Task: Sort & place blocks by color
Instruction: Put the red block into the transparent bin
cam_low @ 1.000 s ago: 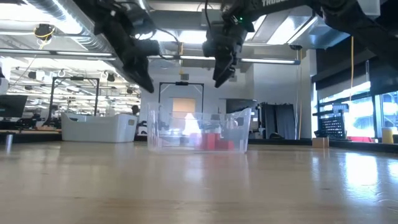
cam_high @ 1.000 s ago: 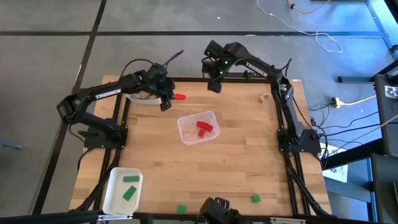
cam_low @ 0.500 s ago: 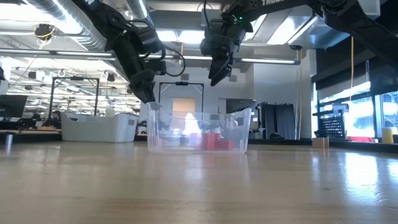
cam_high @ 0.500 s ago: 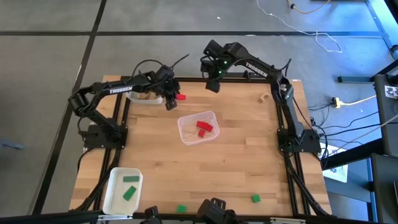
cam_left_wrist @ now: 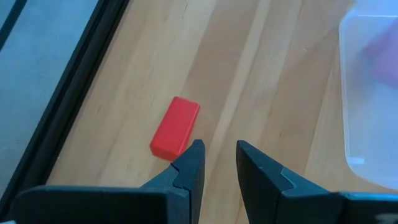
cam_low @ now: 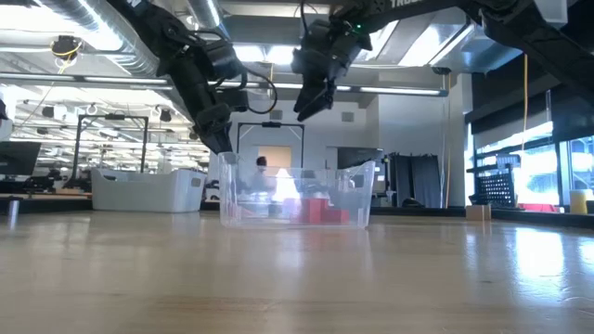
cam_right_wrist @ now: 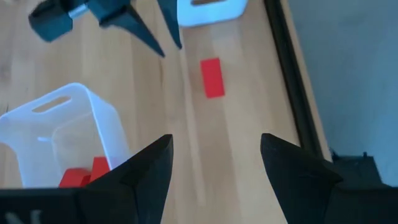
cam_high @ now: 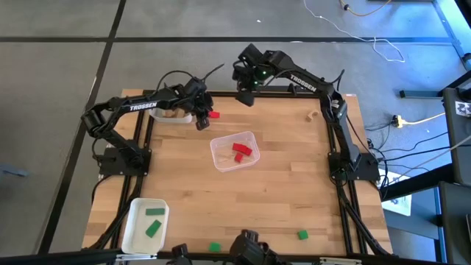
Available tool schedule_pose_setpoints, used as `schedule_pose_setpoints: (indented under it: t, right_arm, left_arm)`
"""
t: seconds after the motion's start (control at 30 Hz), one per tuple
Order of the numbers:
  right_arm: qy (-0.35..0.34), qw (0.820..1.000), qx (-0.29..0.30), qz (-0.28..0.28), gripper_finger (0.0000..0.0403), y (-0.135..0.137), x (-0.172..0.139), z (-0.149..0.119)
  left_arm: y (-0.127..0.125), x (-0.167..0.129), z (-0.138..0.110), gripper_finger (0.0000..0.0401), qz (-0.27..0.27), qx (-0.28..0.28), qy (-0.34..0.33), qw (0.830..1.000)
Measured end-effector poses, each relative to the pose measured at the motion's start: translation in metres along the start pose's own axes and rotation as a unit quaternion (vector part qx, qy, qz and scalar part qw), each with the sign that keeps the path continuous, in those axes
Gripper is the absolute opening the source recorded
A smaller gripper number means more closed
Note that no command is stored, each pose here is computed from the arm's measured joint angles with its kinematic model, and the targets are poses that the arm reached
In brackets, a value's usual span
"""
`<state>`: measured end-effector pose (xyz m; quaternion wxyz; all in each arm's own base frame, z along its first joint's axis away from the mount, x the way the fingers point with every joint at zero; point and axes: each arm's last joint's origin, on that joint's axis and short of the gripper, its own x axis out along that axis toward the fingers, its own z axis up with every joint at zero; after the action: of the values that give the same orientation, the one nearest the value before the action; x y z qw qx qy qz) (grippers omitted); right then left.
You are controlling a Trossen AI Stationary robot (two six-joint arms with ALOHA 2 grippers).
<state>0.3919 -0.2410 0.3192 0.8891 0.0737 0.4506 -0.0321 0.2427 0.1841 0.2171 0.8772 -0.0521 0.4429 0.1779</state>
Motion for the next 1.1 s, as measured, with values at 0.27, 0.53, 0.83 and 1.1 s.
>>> schedule_pose_setpoints:
  t: [0.27,0.53,0.83,1.1]
  right_arm:
    - [-0.029,0.999,-0.011,-0.01,0.0243,-0.002,0.0,0.006]
    - [-0.036,0.999,-0.013,-0.012,0.0243,-0.002,0.0,0.007]
    - [-0.036,0.999,-0.013,-0.012,0.0243,-0.002,0.0,0.007]
    - [-0.036,0.999,-0.013,-0.012,0.0243,-0.002,0.0,0.007]
  left_arm:
    - [0.0,0.0,0.002,0.0106,-0.014,0.026,-0.017,0.999]
    - [0.009,-0.002,0.003,0.0196,-0.011,0.015,-0.036,0.999]
    - [0.012,0.014,0.0,0.0263,0.003,0.071,-0.015,0.997]
    - [0.015,0.039,-0.009,0.0266,0.023,0.09,0.029,0.995]
